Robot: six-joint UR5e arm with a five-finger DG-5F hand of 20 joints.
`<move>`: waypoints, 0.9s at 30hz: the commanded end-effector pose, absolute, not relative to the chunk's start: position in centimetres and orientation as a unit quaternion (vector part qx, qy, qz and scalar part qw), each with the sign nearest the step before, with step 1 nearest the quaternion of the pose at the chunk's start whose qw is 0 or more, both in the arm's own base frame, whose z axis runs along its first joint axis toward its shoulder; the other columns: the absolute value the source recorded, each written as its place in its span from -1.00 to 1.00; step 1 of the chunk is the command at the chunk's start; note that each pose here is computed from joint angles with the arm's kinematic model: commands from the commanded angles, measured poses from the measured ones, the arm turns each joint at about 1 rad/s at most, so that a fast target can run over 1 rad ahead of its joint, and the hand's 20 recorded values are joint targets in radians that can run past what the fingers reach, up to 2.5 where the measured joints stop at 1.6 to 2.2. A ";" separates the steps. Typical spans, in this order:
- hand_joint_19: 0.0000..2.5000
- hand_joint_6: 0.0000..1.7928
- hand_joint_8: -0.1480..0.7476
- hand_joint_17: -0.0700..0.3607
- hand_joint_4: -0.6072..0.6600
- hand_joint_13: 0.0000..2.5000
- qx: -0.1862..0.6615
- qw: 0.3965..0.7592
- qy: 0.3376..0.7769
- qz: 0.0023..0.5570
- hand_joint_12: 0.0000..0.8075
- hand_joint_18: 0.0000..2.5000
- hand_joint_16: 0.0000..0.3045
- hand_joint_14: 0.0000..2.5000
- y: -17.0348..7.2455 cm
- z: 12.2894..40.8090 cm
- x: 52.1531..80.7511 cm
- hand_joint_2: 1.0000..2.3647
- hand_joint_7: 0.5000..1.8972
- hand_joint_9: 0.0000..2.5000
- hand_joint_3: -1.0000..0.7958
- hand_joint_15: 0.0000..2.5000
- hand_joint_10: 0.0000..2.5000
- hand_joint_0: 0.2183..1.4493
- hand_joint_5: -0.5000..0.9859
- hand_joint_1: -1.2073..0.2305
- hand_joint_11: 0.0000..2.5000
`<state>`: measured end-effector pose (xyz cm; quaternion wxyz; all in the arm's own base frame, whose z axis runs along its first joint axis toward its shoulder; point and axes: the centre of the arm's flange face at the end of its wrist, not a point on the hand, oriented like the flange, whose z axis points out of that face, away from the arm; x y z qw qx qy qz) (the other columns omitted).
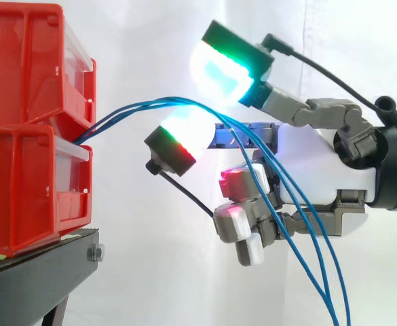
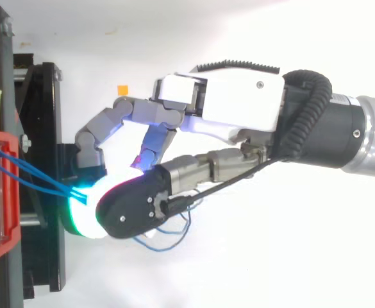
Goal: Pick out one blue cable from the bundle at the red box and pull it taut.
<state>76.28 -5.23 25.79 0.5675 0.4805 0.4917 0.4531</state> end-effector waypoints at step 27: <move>-0.53 0.02 -0.06 -0.19 -0.24 -0.08 0.469 0.577 0.504 0.440 -0.13 -0.13 -0.69 -0.98 -4.9 25.8 76.3 -1.00 -0.03 0.03 -0.44 -0.50 -0.98 -0.15 -0.43 -0.64 -0.36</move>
